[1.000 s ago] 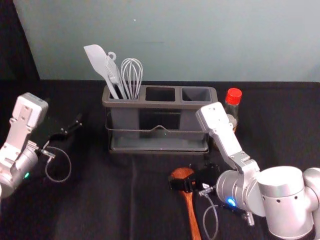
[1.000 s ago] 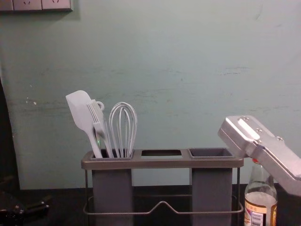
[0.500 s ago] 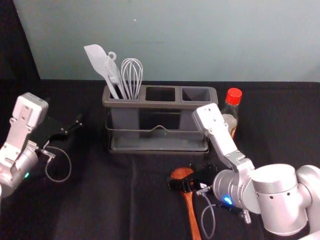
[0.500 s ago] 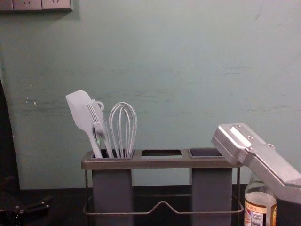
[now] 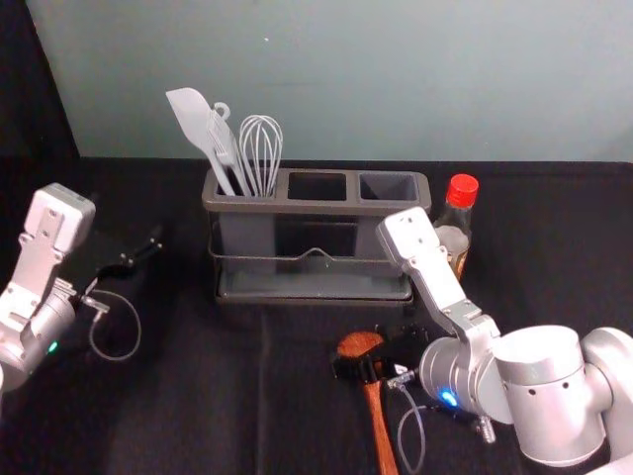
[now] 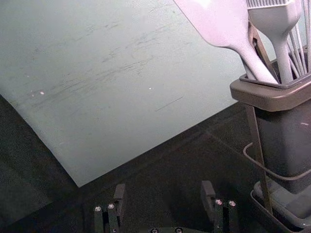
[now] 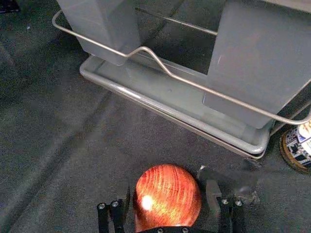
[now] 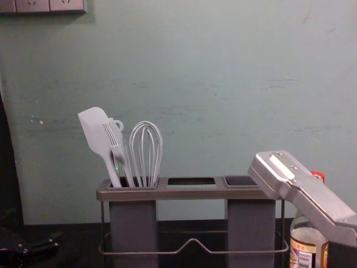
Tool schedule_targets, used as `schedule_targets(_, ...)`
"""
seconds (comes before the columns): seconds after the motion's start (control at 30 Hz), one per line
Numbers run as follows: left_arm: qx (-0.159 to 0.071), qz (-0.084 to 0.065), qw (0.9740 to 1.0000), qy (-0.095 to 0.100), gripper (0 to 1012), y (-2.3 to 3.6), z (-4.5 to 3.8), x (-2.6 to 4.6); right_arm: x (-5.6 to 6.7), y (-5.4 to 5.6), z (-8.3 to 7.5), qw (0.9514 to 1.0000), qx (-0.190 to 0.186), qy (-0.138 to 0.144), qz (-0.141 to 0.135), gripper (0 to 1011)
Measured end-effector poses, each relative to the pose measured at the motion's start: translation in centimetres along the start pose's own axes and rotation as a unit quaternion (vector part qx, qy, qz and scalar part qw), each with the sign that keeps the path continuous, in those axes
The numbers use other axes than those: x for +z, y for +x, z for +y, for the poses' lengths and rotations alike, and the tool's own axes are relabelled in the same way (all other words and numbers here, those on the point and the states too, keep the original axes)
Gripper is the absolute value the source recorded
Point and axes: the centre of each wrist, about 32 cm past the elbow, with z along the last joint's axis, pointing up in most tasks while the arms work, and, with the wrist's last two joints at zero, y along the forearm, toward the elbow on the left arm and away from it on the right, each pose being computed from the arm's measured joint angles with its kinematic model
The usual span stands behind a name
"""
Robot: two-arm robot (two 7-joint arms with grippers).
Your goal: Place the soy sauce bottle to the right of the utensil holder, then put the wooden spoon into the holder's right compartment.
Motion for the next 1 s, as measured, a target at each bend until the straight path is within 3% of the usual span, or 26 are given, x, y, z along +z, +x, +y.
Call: schedule_targets(1.0, 0.0, 0.0, 1.0, 0.0, 1000, 0.0, 0.0, 0.0, -0.35, 0.2, 0.18, 1.0, 0.005, -0.001, 0.0, 1002)
